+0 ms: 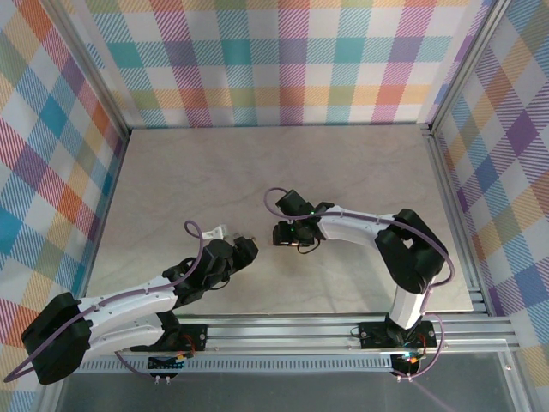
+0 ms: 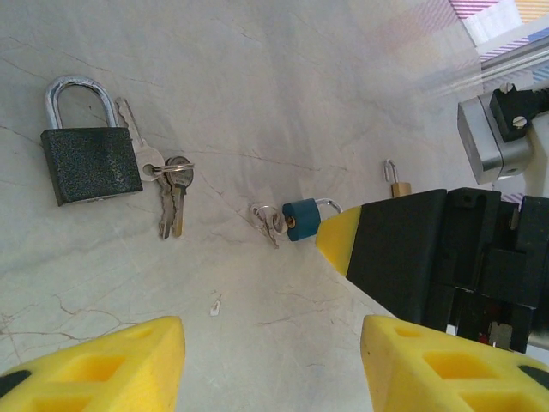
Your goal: Lock with the key
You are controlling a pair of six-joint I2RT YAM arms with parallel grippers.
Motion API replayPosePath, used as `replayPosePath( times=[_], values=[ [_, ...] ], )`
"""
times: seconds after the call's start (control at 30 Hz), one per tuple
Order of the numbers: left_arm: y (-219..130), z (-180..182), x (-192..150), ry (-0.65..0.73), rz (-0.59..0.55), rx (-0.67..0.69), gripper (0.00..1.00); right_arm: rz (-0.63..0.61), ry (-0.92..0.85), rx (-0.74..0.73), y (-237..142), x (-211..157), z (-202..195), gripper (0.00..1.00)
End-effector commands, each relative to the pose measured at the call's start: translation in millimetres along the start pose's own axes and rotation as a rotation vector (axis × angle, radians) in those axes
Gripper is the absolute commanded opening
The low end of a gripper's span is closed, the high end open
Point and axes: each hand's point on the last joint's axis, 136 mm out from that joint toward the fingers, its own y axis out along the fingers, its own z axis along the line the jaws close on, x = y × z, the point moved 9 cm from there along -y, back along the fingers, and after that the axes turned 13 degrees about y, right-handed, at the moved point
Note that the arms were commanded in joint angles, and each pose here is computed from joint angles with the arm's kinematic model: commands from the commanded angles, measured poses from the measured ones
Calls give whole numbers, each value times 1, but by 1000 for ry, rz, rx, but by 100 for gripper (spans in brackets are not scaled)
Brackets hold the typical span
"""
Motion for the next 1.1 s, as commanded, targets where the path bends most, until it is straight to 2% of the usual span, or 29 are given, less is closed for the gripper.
replayPosePath(
  times=[0.0,0.23,0.63,1.07],
  values=[
    [-2,-6,3,20,-16,-7,57,16,112,36,4,4,-5,51],
    [-2,-6,3,18,-16,-7,57,8,204,49,10,11,-17,42],
    [0,-5,1,16,-15,-4,57,-5,211,65,11,13,-17,37],
    [0,-5,1,16,-14,-3,57,5,215,72,19,15,-15,25]
  ],
)
